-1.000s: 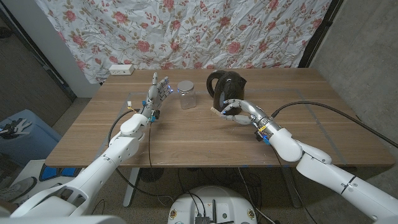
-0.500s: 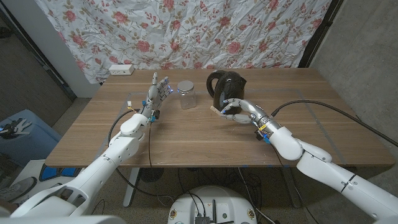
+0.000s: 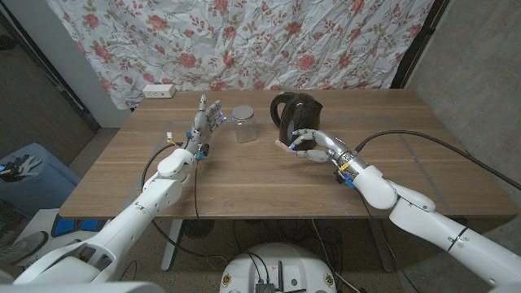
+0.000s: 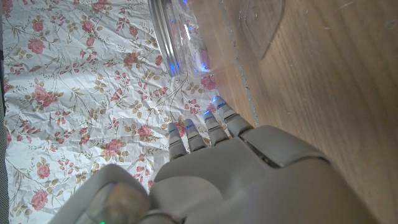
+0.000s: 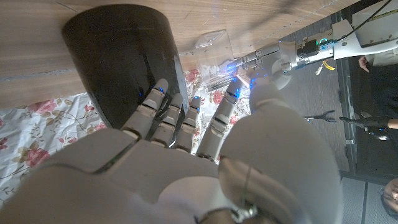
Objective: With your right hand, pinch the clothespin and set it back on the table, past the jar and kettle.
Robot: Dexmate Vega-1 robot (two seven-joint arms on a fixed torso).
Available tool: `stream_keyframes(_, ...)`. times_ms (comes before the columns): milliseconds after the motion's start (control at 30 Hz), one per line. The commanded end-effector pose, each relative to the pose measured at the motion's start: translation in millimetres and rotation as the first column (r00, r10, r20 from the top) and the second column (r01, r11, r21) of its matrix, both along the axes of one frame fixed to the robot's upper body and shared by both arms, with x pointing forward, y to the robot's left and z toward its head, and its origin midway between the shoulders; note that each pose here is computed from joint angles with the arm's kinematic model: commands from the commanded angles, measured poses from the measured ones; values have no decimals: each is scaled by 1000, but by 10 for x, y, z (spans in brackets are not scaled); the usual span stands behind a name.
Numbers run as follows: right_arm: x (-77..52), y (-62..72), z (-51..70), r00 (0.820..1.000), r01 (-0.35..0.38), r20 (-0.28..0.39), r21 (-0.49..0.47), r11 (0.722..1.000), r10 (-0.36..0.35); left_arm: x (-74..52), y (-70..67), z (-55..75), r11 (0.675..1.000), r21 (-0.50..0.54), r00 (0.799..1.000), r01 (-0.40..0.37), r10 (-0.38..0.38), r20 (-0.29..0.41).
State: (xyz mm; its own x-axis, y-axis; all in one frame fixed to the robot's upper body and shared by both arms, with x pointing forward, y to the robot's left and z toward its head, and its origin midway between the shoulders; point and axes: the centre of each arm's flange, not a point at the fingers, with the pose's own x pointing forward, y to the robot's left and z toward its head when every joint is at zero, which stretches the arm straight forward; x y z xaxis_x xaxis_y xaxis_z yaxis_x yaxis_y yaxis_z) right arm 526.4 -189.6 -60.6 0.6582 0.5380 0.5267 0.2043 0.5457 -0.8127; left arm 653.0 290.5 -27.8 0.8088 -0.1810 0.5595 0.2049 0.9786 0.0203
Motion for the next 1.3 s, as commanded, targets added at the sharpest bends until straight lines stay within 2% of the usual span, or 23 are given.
stream_keyframes(33, -22, 8, 40, 998, 13, 67, -50, 999, -10, 0, -2, 0, 1000, 0, 1000, 0, 0, 0)
stream_keyframes(500, -45, 69, 41, 985, 25, 172, -166, 986, 4, -1, -2, 1, 1000, 0, 1000, 0, 0, -1)
stream_keyframes(733, -38, 99, 41, 979, 18, 201, -221, 975, 28, -1, 0, 0, 1000, 0, 1000, 0, 0, 0)
stream_keyframes(1300, 3, 239, -26, 956, 66, 292, -349, 935, 41, -1, -1, 1, 1000, 0, 1000, 0, 0, 0)
